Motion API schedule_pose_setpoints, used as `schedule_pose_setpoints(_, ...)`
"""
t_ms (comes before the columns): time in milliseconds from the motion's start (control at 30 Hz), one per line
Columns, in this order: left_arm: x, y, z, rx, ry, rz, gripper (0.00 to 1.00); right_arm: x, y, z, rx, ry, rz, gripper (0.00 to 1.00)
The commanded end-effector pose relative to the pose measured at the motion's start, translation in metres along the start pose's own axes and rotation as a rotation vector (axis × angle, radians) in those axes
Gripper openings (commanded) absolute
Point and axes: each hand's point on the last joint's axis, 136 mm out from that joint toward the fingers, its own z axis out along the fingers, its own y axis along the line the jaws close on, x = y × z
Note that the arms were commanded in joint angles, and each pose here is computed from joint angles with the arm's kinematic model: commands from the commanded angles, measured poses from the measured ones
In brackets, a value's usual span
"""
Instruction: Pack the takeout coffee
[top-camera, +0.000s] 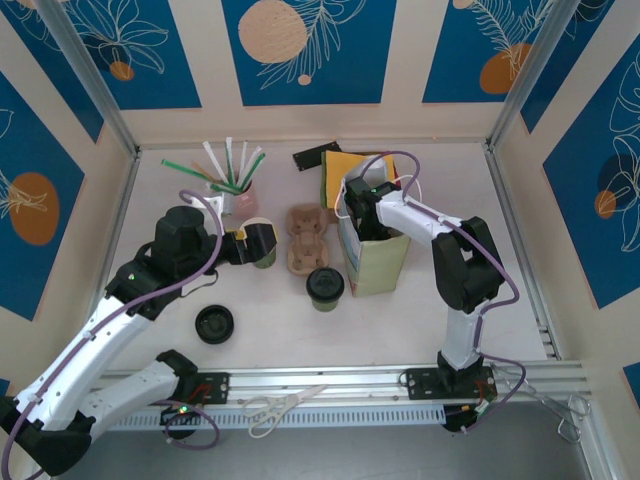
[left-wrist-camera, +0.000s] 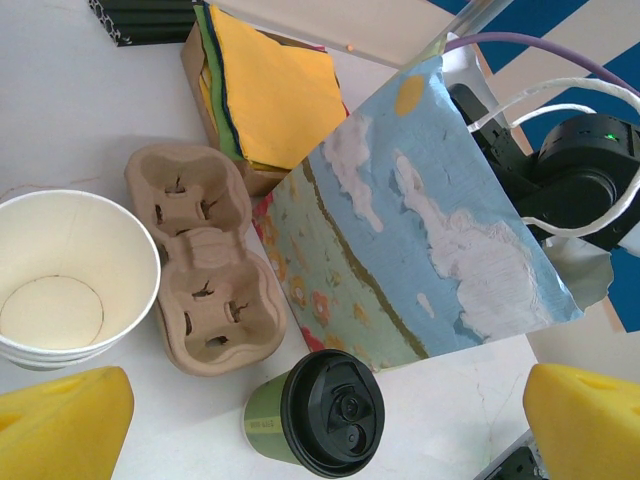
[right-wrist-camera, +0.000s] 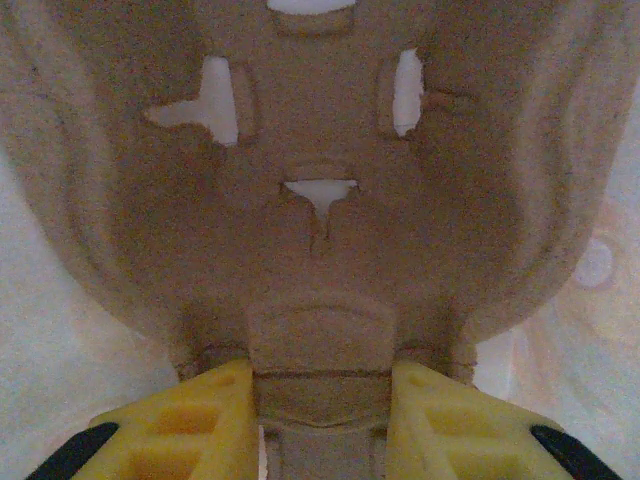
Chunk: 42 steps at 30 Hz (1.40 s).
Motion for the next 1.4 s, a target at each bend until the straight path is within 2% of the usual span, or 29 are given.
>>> schedule_pose_setpoints(0,-0.004,0.000,-0.006,-0.008,-0.013,-0.007,1.00,0.024,0.000,0.022,0.003,0.121,0.018,0.31)
schedule_pose_setpoints(833,-0.003,0.001,-0.006,-0.013,-0.014,-0.008,1.00,0.030,-0.005,0.035,0.033,0.153,0.015,0.36)
schedule_pose_setpoints(1133,-0.003,0.001,-0.005,-0.012,-0.012,-0.006,1.00,0.023,-0.005,0.019,0.036,0.120,0.014,0.46)
schedule_pose_setpoints(1367,-0.003,0.001,-0.005,-0.011,-0.014,-0.007,1.00,0.017,-0.004,0.000,0.023,0.084,0.016,0.47)
